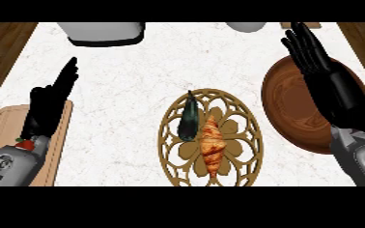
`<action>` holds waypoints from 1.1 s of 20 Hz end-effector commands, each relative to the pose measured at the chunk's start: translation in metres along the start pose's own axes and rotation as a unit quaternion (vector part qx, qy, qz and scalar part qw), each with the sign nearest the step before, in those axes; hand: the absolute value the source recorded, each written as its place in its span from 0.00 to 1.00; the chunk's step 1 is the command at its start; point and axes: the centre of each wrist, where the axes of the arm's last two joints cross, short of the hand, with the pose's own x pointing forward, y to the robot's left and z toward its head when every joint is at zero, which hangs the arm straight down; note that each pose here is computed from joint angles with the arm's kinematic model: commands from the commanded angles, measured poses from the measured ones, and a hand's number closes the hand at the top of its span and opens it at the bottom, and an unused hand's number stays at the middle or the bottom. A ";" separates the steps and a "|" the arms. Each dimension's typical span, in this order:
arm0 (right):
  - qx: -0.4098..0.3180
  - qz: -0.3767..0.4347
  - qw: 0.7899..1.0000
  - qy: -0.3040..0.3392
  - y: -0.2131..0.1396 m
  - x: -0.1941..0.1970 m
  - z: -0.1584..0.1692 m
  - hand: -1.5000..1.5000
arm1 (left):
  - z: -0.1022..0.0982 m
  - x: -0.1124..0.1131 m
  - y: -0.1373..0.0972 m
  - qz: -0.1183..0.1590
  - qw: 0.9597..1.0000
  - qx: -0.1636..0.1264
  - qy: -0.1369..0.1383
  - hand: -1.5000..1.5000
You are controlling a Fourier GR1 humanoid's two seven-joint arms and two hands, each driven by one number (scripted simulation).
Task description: Pick the croissant from the placemat and place it in the bowl
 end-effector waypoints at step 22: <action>-0.049 0.525 0.827 0.193 0.097 0.061 0.077 0.00 | 0.016 -0.017 0.024 0.063 0.995 0.072 -0.020 0.50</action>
